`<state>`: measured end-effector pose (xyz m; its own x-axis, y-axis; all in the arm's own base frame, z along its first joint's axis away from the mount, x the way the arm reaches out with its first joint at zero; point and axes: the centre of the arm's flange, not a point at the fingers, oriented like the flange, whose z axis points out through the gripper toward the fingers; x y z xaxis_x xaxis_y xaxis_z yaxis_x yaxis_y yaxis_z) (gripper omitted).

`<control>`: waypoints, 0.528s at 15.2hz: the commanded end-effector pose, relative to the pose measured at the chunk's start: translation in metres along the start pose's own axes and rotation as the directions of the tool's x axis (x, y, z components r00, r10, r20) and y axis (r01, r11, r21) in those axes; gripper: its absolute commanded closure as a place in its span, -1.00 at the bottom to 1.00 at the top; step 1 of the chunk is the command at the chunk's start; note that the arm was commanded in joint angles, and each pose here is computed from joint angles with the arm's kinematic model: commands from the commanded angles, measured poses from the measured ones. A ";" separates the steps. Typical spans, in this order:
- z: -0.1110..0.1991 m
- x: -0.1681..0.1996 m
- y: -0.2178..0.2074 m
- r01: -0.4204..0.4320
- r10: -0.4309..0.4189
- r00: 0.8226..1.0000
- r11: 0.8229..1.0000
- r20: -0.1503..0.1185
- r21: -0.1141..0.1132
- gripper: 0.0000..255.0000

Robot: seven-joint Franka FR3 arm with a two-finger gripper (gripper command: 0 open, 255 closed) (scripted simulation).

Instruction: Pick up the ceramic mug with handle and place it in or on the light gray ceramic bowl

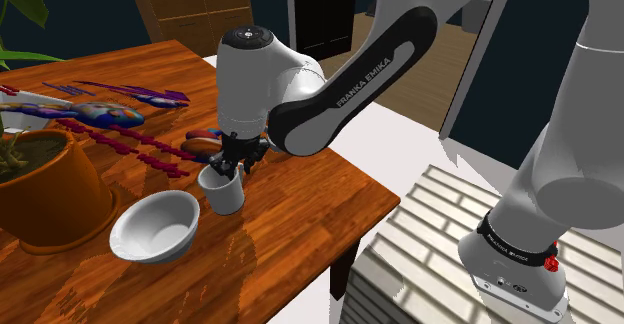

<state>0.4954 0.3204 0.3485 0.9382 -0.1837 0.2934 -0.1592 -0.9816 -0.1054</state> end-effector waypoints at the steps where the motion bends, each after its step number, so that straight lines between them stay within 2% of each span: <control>1: 0.001 -0.002 -0.001 0.002 -0.002 1.000 1.000 0.002 0.000 1.00; 5: 0.001 -0.001 -0.001 0.002 -0.002 1.000 1.000 0.002 0.000 1.00; 8: -0.014 0.003 -0.003 0.002 -0.002 1.000 1.000 0.002 0.000 1.00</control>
<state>0.4943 0.3208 0.3575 0.9397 -0.1820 0.2895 -0.1583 -0.9819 -0.1036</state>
